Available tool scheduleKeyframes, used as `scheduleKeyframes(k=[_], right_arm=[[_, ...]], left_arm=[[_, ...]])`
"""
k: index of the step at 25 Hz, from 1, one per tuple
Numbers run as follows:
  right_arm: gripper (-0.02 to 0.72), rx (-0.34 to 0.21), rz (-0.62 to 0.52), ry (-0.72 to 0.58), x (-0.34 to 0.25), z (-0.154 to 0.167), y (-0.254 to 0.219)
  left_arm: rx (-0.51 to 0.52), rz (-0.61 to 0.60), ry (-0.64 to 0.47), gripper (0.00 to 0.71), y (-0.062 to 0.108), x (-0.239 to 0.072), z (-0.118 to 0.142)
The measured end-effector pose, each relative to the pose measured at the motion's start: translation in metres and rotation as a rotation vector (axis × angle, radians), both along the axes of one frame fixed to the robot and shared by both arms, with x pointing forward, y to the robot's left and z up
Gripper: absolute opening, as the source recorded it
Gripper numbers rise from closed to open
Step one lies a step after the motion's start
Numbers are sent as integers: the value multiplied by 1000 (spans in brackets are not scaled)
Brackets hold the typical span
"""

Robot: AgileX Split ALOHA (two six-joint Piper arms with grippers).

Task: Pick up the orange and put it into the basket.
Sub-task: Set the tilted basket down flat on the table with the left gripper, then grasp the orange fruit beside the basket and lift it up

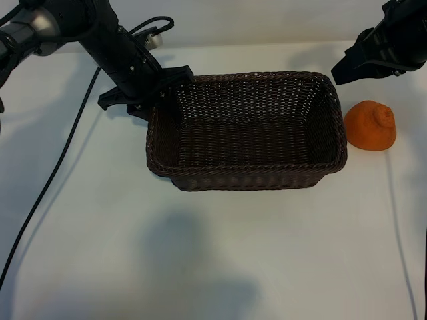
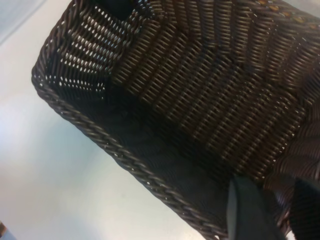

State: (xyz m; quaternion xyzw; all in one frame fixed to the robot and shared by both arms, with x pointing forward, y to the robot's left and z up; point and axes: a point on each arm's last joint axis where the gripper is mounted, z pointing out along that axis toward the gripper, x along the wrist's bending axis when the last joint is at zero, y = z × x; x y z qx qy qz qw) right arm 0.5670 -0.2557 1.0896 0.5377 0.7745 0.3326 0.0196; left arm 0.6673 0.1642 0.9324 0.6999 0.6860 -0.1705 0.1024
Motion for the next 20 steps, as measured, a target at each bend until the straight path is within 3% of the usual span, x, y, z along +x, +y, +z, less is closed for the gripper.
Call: scheduleKeyframes(k=[8,12,20], right_arm=[[243,0,0,0,0,0,0],[243,0,0,0,0,0,0],[243,0,0,0,0,0,0]], left_arm=[[2,-12,32,393,1,-3,1],[1,-2,44,394,10,-3,6],[-11,20,-4,398,22,-4,33]])
